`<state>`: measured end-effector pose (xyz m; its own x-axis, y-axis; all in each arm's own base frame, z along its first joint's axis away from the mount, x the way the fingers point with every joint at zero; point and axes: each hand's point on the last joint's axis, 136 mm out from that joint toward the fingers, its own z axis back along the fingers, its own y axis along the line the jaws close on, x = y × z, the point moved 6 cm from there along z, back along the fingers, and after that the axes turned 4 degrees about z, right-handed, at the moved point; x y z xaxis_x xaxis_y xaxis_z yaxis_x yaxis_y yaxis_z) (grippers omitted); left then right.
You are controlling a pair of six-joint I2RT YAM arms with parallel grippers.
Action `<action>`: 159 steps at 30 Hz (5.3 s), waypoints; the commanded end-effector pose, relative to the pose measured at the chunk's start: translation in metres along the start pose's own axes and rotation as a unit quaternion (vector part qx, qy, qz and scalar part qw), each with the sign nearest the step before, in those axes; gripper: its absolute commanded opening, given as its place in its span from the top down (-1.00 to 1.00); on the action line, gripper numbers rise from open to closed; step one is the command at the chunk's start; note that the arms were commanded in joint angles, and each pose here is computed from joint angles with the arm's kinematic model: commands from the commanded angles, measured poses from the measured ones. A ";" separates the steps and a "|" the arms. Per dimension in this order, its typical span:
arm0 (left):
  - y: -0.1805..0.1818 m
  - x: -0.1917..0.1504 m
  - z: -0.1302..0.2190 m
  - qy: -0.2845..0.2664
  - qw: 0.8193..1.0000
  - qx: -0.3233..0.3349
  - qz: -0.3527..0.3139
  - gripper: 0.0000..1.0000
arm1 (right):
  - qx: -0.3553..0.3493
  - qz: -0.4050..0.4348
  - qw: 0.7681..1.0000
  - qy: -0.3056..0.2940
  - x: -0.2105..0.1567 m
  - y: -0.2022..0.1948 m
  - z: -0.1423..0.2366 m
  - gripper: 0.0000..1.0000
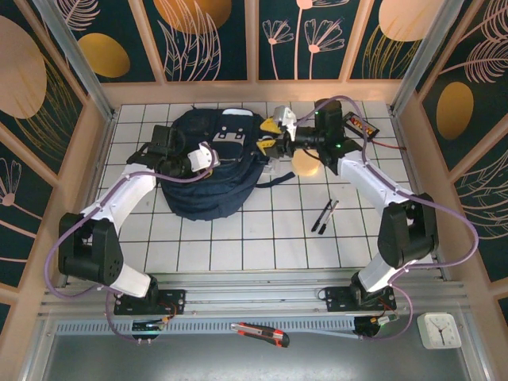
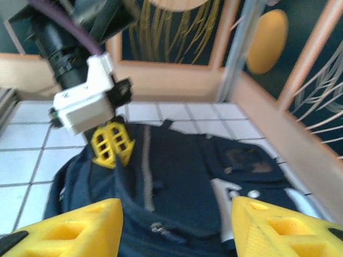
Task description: Pack the student bag
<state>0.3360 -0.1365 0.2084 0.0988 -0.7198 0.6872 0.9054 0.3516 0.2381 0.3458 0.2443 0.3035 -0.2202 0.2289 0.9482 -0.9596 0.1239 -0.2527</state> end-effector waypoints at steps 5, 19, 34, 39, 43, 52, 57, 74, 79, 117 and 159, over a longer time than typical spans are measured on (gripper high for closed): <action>-0.005 0.010 0.011 -0.034 0.999 -0.002 0.005 1.00 | 0.061 0.000 0.998 0.024 -0.049 0.019 -0.026 -0.20; 0.003 0.023 0.029 -0.081 0.996 0.029 0.011 1.00 | 0.080 -0.015 0.996 0.030 -0.088 0.003 -0.062 -0.23; -0.008 0.016 0.027 -0.091 0.995 0.025 0.015 1.00 | 0.123 -0.049 0.989 0.069 -0.109 0.008 -0.098 -0.20; -0.010 0.016 0.028 -0.097 0.995 0.025 0.015 1.00 | 0.126 -0.066 0.986 0.092 -0.123 0.013 -0.102 -0.16; -0.012 0.015 0.029 -0.098 0.995 0.026 0.017 1.00 | 0.115 -0.070 0.985 0.106 -0.130 0.015 -0.103 -0.14; -0.012 0.016 0.030 -0.105 0.994 0.032 0.019 1.00 | 0.061 -0.111 0.988 0.090 -0.127 0.004 -0.104 -0.12; -0.009 0.016 0.030 -0.104 0.994 0.041 0.022 1.00 | 0.059 -0.132 0.986 0.087 -0.127 0.008 -0.105 -0.04; -0.011 0.014 0.031 -0.096 0.994 0.040 0.021 1.00 | 0.069 -0.076 0.988 0.116 -0.125 0.031 -0.093 0.63; -0.016 0.005 0.026 -0.082 0.996 0.037 0.024 1.00 | 0.040 -0.065 0.992 0.103 -0.115 0.025 -0.085 0.88; -0.025 0.026 0.008 -0.077 0.984 0.137 0.087 1.00 | -0.142 -0.297 0.910 0.251 -0.021 0.057 -0.140 1.00; -0.020 0.058 0.001 -0.148 0.956 0.110 0.228 -0.38 | -0.099 -0.437 0.861 0.241 -0.097 0.040 -0.049 1.00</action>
<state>0.3168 -0.1785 0.2100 0.4146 -0.3022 0.8583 0.6650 0.7445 -0.0591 0.3389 0.2914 0.1922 0.7659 0.2621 0.5871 -0.6078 0.5930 0.5282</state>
